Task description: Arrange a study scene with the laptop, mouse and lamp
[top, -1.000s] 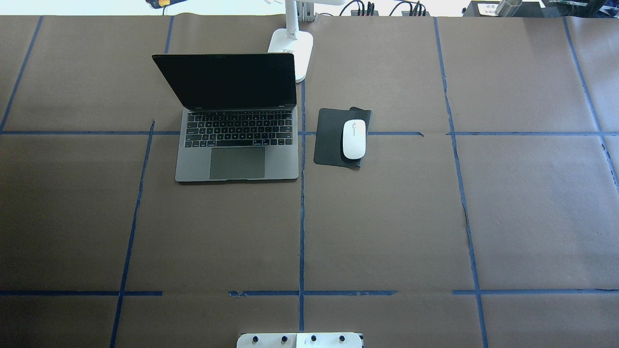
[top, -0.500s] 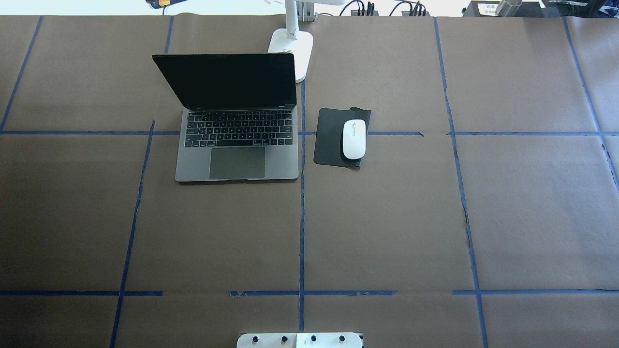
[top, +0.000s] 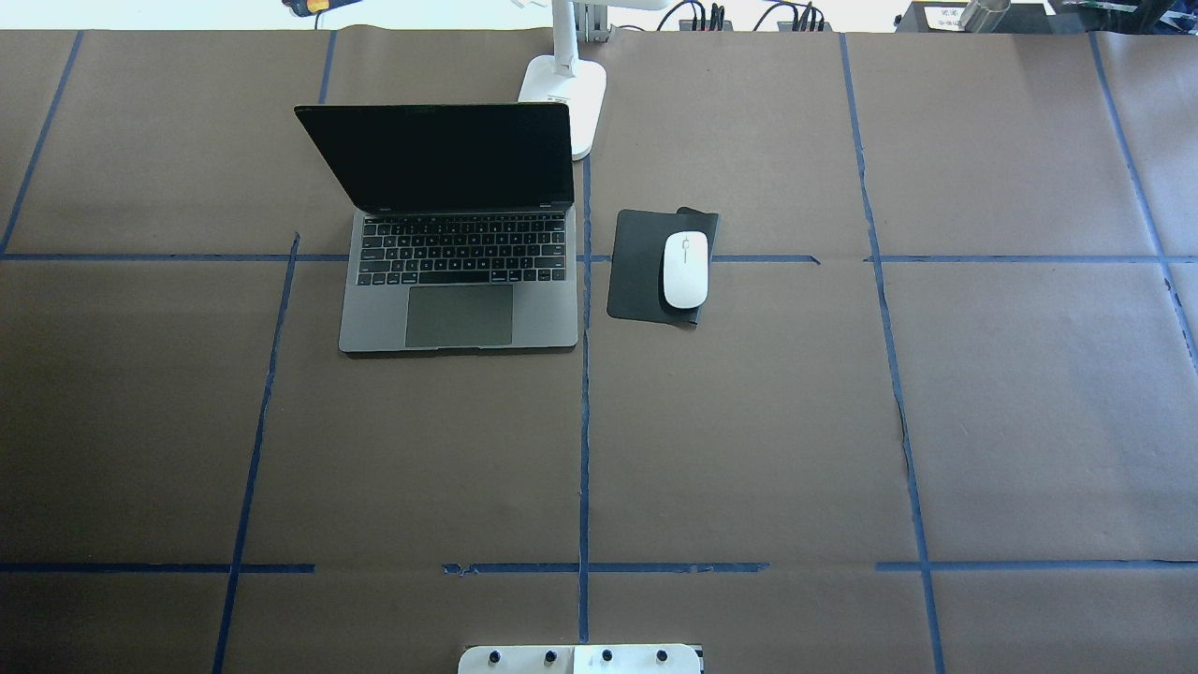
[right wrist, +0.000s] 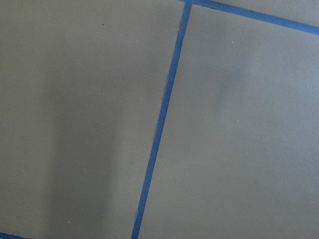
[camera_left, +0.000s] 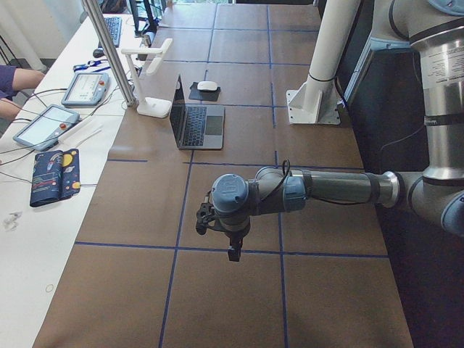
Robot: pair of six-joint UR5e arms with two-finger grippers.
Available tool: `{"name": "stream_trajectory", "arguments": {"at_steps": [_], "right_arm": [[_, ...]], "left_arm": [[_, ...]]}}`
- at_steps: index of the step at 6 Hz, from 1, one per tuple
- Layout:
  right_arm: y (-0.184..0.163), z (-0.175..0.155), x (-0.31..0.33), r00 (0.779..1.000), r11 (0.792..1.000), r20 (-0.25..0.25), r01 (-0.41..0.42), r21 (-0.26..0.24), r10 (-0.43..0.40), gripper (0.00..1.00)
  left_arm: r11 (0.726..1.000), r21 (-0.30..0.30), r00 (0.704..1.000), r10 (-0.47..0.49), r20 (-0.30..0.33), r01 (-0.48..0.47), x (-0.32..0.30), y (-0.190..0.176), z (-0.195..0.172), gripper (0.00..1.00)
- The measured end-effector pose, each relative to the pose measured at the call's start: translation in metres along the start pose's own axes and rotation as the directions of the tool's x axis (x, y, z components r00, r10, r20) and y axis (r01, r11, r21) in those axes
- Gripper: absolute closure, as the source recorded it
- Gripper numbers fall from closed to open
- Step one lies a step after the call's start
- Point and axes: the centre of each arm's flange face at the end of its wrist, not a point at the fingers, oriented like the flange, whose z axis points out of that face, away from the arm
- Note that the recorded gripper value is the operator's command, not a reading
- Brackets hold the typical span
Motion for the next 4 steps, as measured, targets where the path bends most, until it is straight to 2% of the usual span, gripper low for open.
{"name": "stream_trajectory", "arguments": {"at_steps": [4], "right_arm": [[-0.0001, 0.0003, -0.0001, 1.000, 1.000, 0.000, 0.000, -0.001, 0.000, 0.00]], "left_arm": [[1.000, -0.002, 1.000, -0.003, 0.000, 0.003, -0.0009, 0.0012, 0.0007, 0.00]]}}
